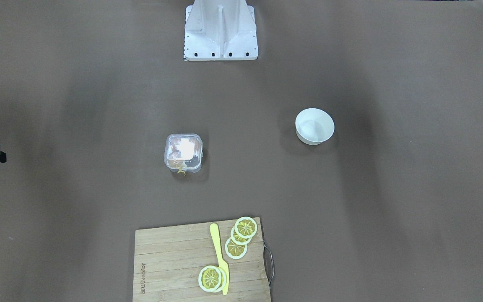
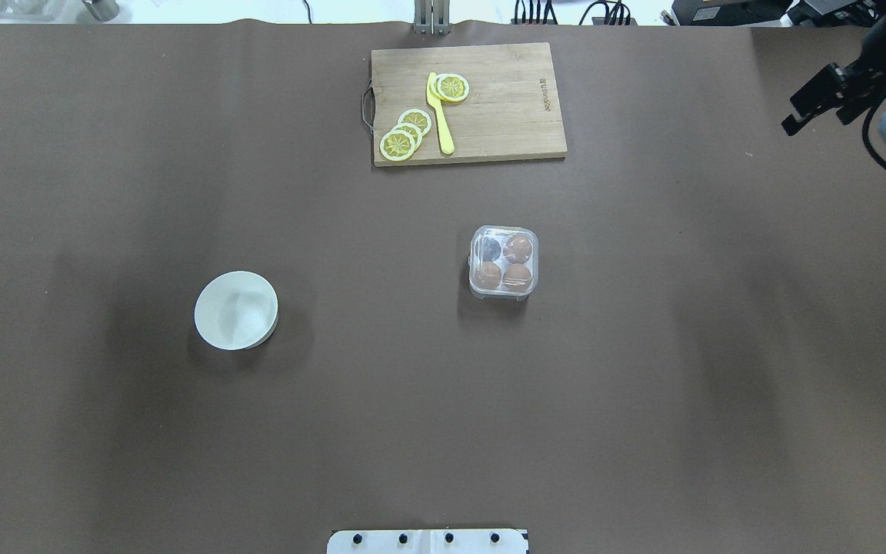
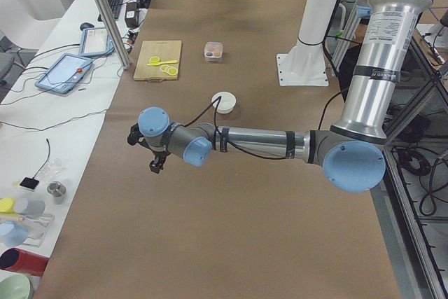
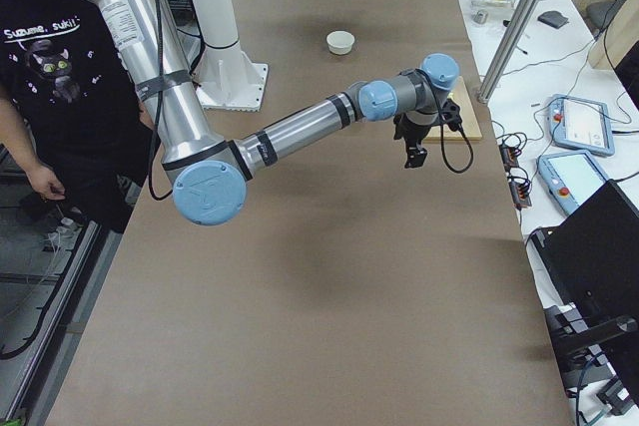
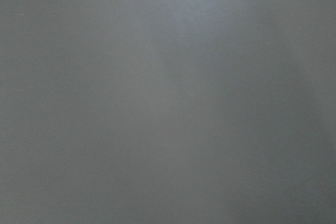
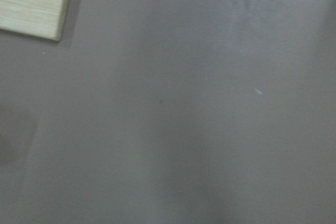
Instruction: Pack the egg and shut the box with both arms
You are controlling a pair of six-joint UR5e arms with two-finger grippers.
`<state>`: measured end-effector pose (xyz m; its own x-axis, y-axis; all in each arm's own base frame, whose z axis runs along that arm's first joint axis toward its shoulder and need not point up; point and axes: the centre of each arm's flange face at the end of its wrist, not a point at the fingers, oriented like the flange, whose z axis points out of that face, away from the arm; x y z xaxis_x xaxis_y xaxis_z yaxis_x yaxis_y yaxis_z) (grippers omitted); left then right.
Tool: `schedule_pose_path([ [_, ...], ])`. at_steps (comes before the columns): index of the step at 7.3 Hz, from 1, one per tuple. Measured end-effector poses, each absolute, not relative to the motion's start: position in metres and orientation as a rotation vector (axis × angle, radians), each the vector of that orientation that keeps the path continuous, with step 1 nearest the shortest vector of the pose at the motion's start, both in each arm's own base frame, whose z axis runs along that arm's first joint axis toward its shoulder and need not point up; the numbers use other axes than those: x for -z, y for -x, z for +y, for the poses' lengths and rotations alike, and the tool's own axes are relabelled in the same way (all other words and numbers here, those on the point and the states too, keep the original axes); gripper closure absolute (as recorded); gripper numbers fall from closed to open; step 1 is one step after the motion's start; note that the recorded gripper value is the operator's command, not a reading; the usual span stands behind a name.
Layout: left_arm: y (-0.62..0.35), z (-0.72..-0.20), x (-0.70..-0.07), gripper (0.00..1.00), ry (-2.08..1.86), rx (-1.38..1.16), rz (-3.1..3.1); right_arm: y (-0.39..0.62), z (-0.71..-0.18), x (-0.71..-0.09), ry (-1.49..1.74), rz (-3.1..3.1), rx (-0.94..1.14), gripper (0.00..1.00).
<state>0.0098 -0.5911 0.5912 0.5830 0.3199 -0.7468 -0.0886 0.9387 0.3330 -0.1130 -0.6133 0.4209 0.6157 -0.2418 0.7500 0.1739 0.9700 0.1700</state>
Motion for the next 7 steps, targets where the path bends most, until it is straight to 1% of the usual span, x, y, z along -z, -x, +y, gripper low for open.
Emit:
schedule_pose_path([
  [2, 0.014, -0.588, -0.61, 0.03, -0.213, -0.204, 0.839, 0.084, -0.615, -0.447, -0.079, -0.785, 0.187, 0.0],
  [7, 0.019, -0.576, -0.641, 0.03, -0.145, -0.175, 0.819, 0.03, -0.607, -0.51, -0.049, -0.71, 0.127, 0.0],
])
